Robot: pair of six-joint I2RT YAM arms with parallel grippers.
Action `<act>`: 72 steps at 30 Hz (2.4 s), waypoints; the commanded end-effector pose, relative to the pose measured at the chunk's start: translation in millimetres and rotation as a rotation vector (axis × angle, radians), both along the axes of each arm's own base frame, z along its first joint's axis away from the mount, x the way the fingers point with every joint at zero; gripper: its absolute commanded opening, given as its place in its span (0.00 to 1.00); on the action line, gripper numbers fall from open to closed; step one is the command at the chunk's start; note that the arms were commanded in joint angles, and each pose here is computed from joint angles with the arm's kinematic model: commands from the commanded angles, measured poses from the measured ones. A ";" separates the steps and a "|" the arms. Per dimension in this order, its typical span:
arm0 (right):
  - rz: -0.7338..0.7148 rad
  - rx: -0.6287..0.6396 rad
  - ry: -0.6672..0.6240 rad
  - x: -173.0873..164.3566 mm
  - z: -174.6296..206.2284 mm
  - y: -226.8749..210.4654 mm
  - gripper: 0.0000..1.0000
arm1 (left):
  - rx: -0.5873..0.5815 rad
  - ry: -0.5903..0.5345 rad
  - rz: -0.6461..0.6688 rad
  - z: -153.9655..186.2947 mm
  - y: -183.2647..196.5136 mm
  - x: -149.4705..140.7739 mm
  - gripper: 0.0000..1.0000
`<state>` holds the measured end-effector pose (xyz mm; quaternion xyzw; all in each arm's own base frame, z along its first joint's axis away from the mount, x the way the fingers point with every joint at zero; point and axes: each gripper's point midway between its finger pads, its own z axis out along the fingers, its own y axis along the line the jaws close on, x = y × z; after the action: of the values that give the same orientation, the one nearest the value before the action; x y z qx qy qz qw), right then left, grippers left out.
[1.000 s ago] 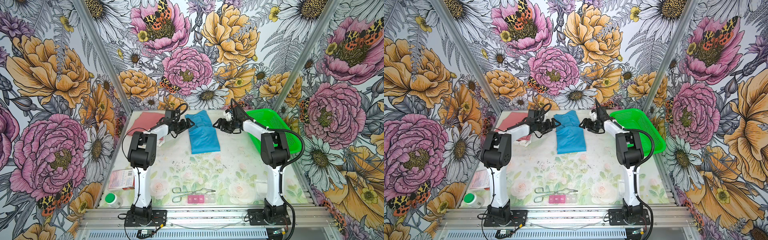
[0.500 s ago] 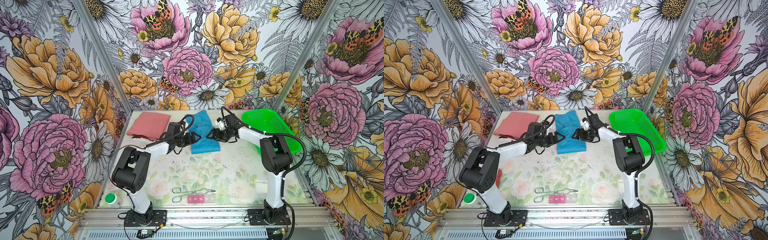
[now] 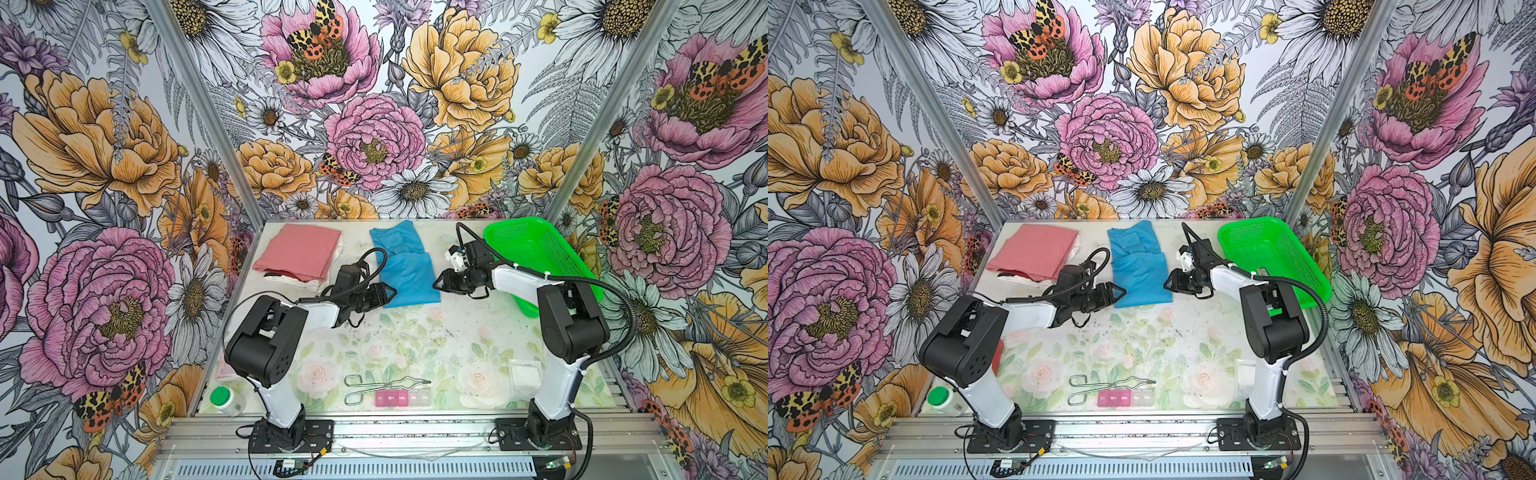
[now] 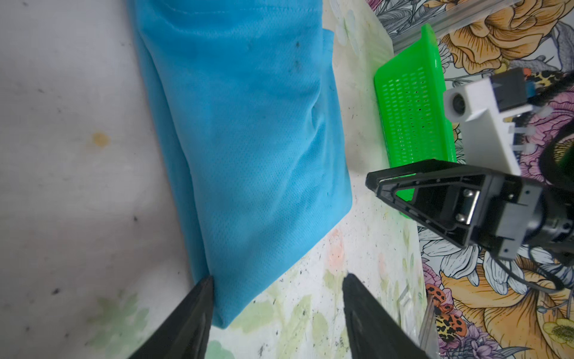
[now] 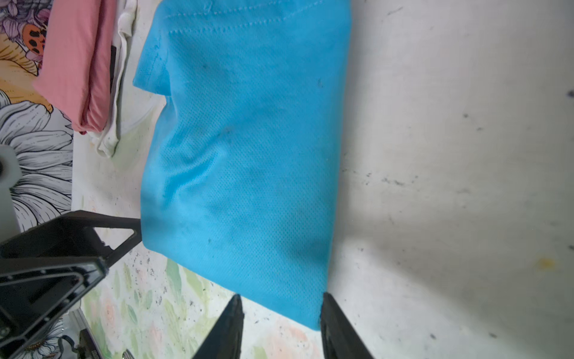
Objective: Fold and stack t-shirts
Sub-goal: Move the T-shirt to the center of the board.
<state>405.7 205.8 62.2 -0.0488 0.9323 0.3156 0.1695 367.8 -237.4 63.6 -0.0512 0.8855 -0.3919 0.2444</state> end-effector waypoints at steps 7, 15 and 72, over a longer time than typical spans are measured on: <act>0.029 0.014 -0.010 1.3 -9.4 4.0 0.37 | 0.004 -0.013 0.008 -7.6 0.9 -4.8 0.65; 0.037 0.028 0.014 -2.6 -20.0 5.6 0.37 | 0.006 0.006 0.001 -14.3 0.4 -12.5 0.60; 0.062 0.180 -0.101 -82.2 51.5 24.2 0.70 | -0.132 -0.105 -0.033 63.5 3.5 -71.1 0.93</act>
<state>318.2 213.9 99.7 -0.0615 0.8986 0.3812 0.2085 289.7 -224.3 115.5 -0.0430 0.8534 -0.4354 0.2832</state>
